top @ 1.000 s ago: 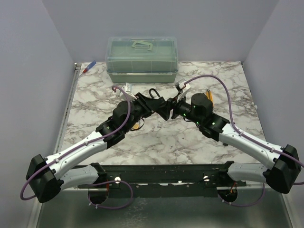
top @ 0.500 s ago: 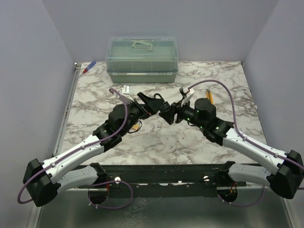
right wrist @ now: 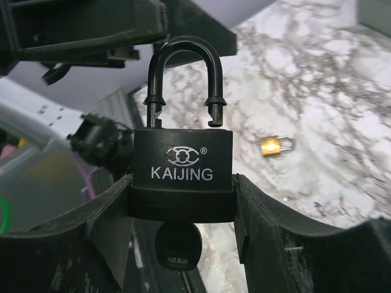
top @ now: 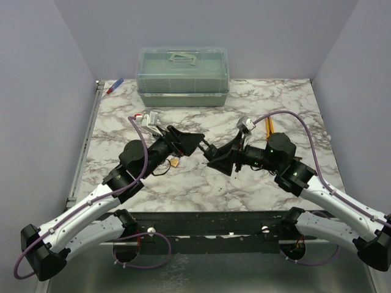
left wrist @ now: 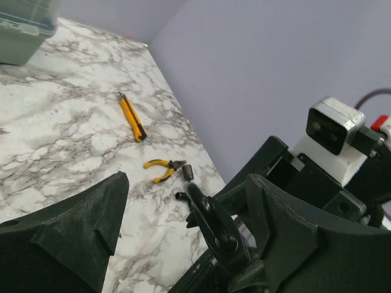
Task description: Unlock with the key
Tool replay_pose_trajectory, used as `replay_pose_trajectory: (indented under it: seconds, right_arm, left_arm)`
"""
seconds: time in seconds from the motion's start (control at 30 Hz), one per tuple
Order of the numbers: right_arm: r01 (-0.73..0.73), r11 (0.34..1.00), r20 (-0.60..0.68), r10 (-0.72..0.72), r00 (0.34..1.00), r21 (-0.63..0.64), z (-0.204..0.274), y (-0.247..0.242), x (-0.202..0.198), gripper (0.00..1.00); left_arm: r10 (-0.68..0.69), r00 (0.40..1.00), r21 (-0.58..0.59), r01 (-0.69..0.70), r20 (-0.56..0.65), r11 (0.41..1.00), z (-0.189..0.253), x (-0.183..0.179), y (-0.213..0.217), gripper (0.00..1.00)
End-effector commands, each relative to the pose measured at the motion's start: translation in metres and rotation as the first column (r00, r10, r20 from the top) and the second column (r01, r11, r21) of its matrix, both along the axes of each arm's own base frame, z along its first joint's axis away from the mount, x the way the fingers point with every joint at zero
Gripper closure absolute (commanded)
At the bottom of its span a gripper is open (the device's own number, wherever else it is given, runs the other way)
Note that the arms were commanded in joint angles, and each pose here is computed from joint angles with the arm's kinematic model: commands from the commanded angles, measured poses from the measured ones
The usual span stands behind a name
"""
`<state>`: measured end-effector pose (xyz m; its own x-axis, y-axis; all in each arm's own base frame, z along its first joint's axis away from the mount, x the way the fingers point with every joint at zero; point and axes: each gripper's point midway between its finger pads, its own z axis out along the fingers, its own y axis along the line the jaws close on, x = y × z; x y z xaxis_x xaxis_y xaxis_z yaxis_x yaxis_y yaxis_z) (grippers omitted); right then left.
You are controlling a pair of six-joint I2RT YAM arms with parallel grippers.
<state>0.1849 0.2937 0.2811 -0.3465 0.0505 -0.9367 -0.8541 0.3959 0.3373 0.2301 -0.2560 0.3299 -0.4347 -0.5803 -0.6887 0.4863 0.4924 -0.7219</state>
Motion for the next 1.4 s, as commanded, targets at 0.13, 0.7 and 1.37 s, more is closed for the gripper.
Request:
replay_pose_trajectory:
  seconds: [0.13, 0.7, 1.37]
  right_arm:
    - [-0.284, 0.95, 0.103, 0.272, 0.957, 0.133, 0.058, 0.005, -0.055, 0.99]
    - [-0.458, 0.82, 0.077, 0.461, 0.884, 0.344, 0.095, 0.017, -0.083, 0.99]
    - [-0.483, 0.807, 0.026, 0.505, 0.863, 0.341, 0.077, 0.028, -0.079, 0.99]
  left_arm:
    - [-0.296, 0.922, 0.054, 0.292, 0.25, 0.955, 0.039, -0.064, -0.007, 0.17]
    - [-0.388, 0.822, 0.087, 0.389, 0.417, 0.917, 0.051, -0.096, -0.004, 0.1]
    - [-0.388, 0.821, 0.028, 0.415, 0.419, 0.909, 0.059, -0.093, -0.011, 0.44]
